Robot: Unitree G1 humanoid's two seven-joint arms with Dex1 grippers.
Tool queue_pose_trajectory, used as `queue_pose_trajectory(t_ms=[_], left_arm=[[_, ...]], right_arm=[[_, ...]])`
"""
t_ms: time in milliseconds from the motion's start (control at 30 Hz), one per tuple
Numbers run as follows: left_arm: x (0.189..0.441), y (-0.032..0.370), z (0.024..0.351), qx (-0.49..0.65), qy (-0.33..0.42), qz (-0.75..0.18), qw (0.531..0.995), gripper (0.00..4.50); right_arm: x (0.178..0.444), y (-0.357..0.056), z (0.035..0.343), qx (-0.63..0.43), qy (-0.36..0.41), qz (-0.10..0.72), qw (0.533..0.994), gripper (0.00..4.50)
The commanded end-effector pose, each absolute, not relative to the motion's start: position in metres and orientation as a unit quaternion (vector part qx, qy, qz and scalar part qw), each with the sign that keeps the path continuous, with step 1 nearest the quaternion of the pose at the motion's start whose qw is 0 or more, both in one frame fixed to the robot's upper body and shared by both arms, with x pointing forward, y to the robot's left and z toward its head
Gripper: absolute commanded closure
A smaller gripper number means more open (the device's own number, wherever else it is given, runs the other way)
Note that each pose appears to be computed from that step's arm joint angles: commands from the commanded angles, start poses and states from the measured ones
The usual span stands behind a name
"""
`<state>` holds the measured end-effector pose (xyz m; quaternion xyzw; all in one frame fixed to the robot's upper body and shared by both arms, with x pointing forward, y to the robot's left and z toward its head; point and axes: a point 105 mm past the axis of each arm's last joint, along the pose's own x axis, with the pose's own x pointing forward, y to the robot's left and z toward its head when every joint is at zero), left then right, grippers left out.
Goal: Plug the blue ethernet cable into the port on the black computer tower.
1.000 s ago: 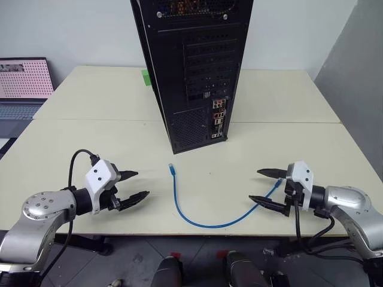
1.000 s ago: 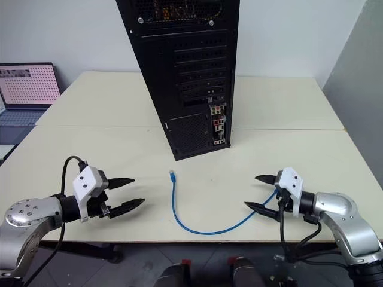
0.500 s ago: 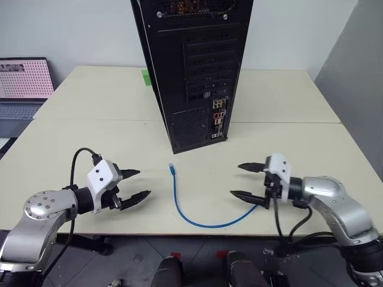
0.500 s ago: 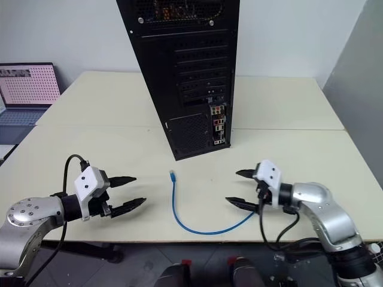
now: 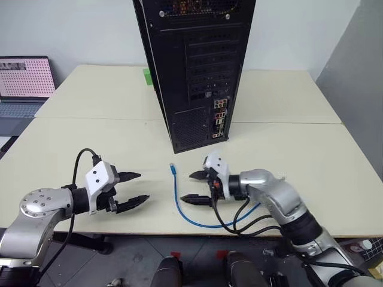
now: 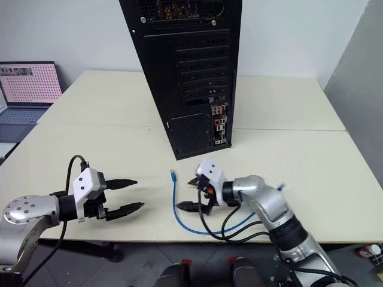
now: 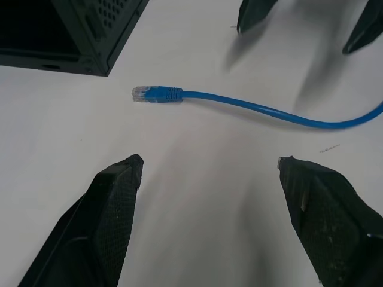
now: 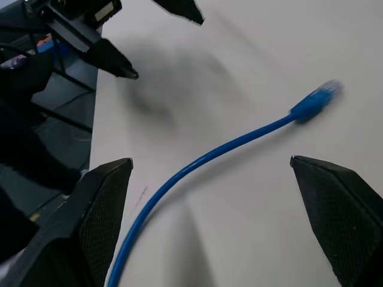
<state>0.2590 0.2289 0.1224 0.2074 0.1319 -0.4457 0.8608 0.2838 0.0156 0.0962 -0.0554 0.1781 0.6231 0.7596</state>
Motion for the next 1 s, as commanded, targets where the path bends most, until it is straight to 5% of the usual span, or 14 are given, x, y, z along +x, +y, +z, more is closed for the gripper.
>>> queue_pose_trajectory(t_ms=[33,533,1000], left_arm=[[0.260,0.229,0.131,0.225,0.118,-0.446,0.858,0.62],[0.265,0.221,0.131,0.230,0.111,-0.451,0.855,0.62],[0.269,0.217,0.134,0.234,0.102,-0.448,0.857,0.62]], right_arm=[[0.282,0.024,0.097,-0.062,0.187,0.630,0.751,0.02],[0.287,0.056,0.087,-0.078,0.206,0.631,0.743,0.02],[0.300,0.058,0.071,-0.108,0.210,0.598,0.766,3.13]])
